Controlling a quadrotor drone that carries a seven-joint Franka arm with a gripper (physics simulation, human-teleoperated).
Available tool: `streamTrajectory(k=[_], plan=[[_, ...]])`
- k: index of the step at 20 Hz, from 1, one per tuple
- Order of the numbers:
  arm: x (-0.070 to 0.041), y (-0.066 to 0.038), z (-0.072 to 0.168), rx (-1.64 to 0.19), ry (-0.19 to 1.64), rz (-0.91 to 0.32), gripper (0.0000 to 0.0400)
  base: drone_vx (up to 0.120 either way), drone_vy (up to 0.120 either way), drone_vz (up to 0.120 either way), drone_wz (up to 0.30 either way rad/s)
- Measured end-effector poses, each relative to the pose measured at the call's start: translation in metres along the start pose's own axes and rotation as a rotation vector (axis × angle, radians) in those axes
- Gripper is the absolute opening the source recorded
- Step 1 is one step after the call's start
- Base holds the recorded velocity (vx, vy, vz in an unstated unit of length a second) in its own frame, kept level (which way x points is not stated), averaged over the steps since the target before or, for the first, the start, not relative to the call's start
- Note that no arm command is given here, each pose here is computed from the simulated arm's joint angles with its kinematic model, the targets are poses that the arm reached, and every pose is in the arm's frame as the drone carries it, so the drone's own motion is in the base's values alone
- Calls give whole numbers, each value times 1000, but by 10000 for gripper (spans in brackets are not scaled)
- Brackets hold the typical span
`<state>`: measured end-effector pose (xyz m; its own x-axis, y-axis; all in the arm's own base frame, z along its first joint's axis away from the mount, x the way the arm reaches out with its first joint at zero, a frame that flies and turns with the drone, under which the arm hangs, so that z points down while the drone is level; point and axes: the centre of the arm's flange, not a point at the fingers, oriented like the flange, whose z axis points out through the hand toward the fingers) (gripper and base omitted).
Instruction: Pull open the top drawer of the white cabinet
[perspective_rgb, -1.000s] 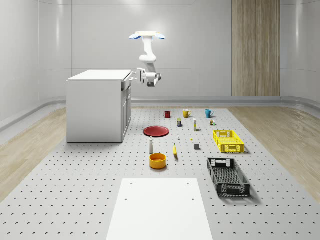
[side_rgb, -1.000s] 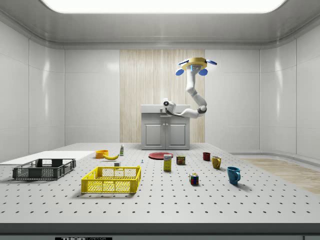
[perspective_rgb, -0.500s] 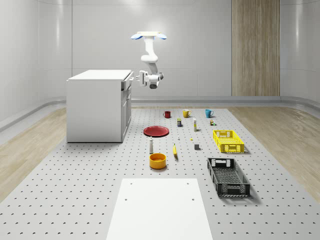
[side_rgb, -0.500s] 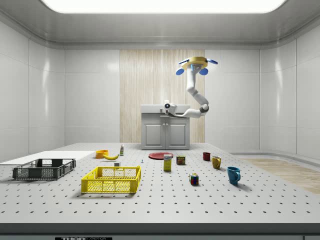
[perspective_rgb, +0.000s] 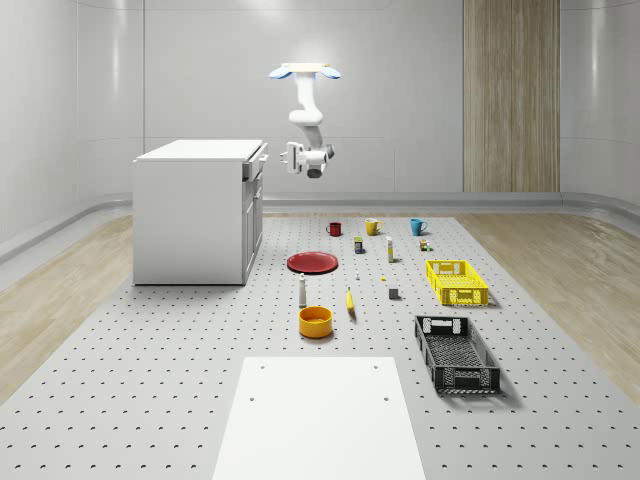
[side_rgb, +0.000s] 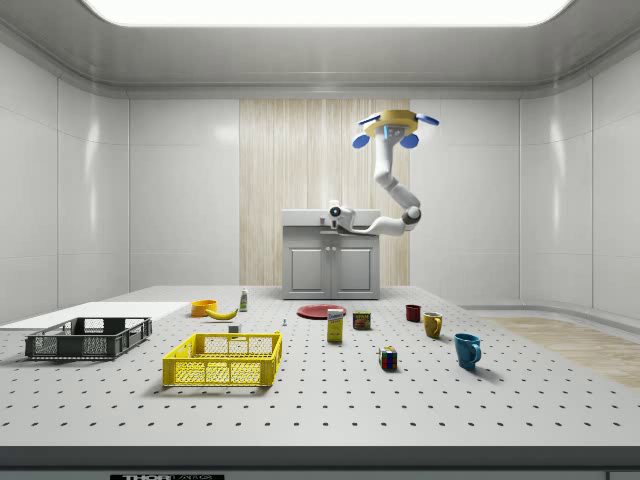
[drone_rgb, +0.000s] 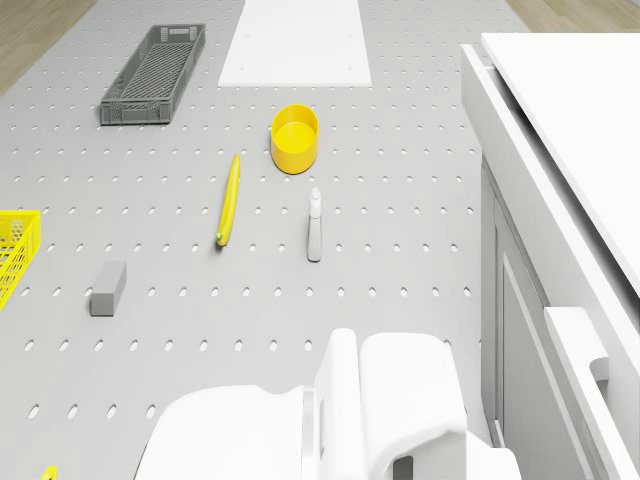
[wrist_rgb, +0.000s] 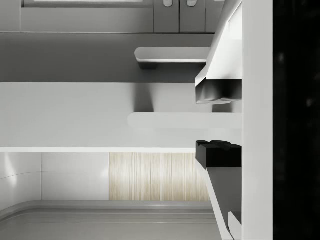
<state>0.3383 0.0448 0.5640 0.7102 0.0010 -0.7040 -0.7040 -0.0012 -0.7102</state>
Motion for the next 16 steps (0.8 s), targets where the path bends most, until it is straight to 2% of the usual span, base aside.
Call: streamTrajectory(k=[5,8,10,13,16], plan=[[0,0,17,0,0,1,105,0,0,0,0],[-1,0,28,0,0,1,202,0,0,0,0],[-1,0,36,0,0,1,243,0,0,0,0],[-1,0,48,0,0,1,276,0,0,0,0],[-1,0,57,0,0,1,291,0,0,0,0]])
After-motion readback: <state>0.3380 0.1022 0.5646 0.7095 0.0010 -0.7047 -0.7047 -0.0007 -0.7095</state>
